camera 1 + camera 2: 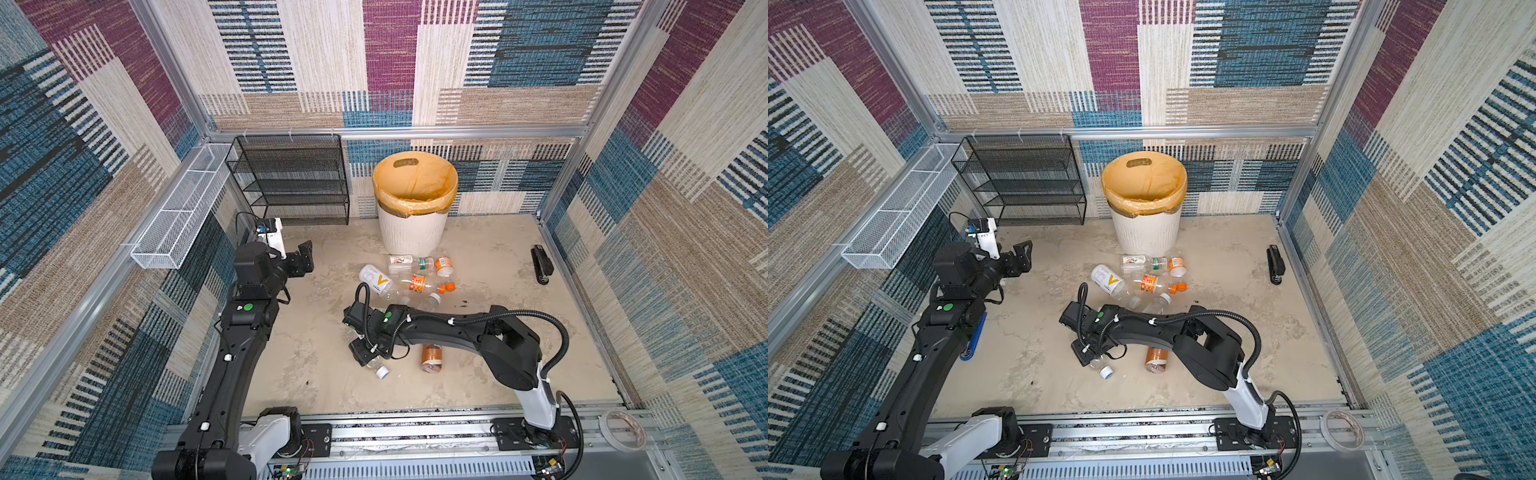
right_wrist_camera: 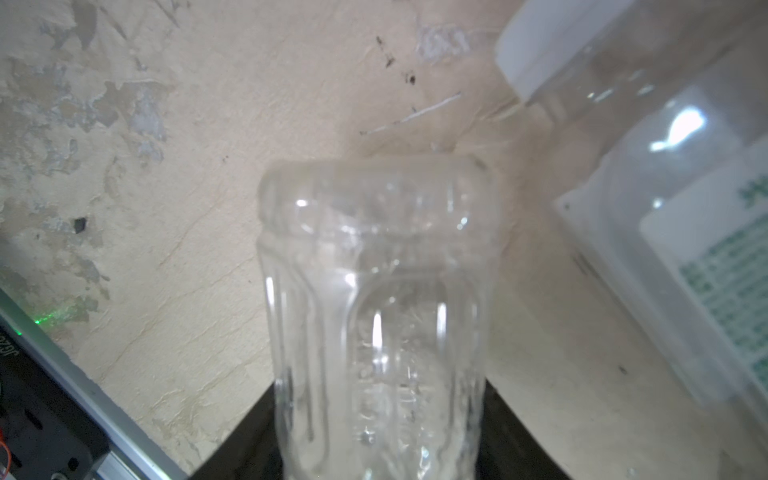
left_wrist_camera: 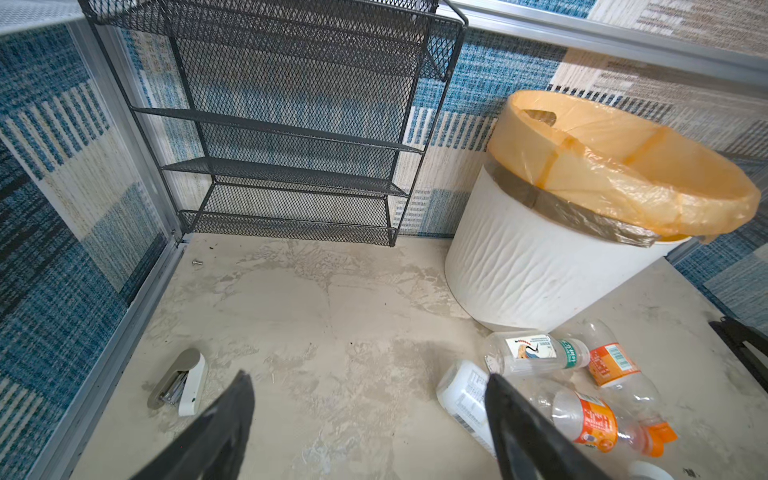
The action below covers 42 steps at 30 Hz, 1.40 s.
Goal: Throw the plastic bottles in the bin
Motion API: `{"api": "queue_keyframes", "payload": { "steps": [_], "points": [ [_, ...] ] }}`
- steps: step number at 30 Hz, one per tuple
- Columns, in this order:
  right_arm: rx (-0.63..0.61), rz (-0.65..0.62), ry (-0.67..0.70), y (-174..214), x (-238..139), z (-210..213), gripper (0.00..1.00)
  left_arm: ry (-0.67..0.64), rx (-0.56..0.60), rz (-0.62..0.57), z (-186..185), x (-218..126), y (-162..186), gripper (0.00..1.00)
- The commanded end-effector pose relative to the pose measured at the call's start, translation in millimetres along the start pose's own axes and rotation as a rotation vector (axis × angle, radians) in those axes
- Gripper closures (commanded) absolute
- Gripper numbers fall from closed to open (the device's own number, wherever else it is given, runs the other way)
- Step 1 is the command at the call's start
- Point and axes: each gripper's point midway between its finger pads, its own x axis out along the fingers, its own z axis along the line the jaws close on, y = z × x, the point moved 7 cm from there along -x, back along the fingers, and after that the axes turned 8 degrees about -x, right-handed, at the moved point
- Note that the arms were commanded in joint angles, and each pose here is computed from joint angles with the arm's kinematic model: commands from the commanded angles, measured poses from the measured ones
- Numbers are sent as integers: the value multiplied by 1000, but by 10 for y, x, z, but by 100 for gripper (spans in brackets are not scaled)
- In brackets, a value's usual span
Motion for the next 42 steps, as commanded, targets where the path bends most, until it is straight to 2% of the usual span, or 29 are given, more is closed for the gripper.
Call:
{"api": "queue_keyframes", "payload": {
  "steps": [1, 5, 8, 11, 14, 17, 20, 25, 27, 29, 32, 38, 40, 42],
  "points": [
    [19, -80, 5, -94, -153, -51, 43, 14, 10, 1, -18, -4, -22, 14],
    [8, -203, 4, -198, -525, -105, 43, 13, 18, -1, -16, -17, -16, 14],
    [29, -338, 61, -306, -931, -371, 45, 31, 16, 8, -30, 8, 53, 14],
    [87, -545, 52, -332, -1481, -703, 47, 43, 33, 39, -77, 55, 118, 14],
    [64, -763, 88, -229, -2031, -869, 44, 66, 79, 55, -204, 40, 160, 15],
    [45, -894, 335, -117, -2518, -1083, 41, 97, 170, 57, -415, -6, 266, 15],
    [66, -1103, 539, 44, -3155, -1301, 41, 156, 245, 63, -645, -59, 383, 15],
    [94, -1629, 749, 698, -4127, -1347, 40, 235, 153, 85, -738, -183, 538, 18],
    [89, -1764, 808, 915, -4337, -1336, 40, 231, 104, 80, -707, -243, 596, 18],
    [70, -1814, 867, 968, -4460, -1337, 40, 225, 74, 103, -687, -277, 652, 18],
    [6, -1818, 892, 794, -4548, -1353, 40, 239, 64, 147, -731, -331, 708, 18],
    [-22, -1777, 747, 8, -4513, -1664, 41, 273, 125, 175, -932, -415, 813, 18],
    [-53, -1695, 661, -468, -4464, -1817, 41, 290, 152, 191, -1013, -432, 876, 18],
    [-66, -1527, 560, -1036, -4345, -2043, 40, 304, 182, 212, -1097, -447, 944, 18]
  ]
}}
